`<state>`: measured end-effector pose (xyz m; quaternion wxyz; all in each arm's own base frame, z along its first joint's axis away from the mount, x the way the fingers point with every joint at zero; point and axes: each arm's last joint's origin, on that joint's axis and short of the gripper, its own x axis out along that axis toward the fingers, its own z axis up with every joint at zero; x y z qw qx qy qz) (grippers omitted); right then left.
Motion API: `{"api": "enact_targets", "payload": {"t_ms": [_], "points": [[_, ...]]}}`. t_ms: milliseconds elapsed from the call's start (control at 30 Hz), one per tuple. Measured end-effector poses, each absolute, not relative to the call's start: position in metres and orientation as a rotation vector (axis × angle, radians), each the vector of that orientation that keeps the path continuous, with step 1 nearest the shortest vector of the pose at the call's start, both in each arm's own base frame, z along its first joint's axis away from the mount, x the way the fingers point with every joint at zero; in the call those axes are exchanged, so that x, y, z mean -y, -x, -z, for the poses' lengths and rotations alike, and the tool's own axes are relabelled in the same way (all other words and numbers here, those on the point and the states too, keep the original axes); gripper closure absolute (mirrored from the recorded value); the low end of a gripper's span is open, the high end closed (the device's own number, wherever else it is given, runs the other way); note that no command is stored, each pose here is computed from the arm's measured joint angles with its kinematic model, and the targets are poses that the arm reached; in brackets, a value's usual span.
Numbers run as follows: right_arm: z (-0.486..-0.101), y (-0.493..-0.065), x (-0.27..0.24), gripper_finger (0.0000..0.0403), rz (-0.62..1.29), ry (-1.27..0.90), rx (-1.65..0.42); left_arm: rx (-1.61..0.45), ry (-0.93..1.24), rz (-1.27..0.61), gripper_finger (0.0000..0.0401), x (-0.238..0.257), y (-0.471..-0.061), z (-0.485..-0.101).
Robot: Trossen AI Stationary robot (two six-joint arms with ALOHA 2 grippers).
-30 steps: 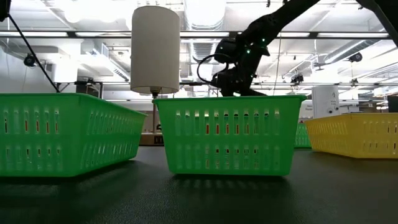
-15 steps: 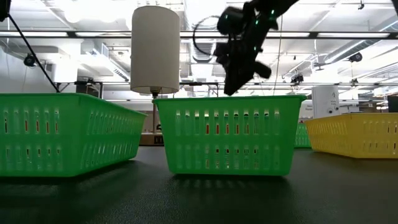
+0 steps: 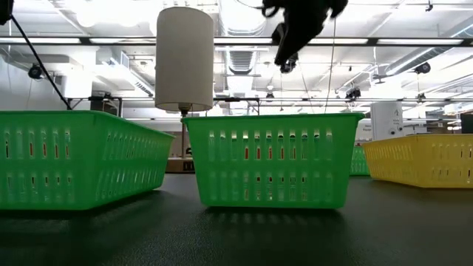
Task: Stack baskets by color
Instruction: Stack the top right red bin on the top left red bin
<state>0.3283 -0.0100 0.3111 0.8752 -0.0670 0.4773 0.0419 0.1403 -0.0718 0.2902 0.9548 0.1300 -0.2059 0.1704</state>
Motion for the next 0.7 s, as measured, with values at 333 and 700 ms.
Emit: {"api": "enact_targets", "payload": {"t_ms": [333, 700], "points": [[-0.303, -0.324, -0.058, 0.0394, -0.180, 0.116, -1.022, 0.406, -0.274, -0.341, 0.0281, 0.075, -0.145, -0.290], [-0.271, -0.308, -0.090, 0.0394, -0.213, 0.175, -1.032, 0.368, -0.246, -0.313, 0.0281, 0.089, -0.165, -0.289]]}}
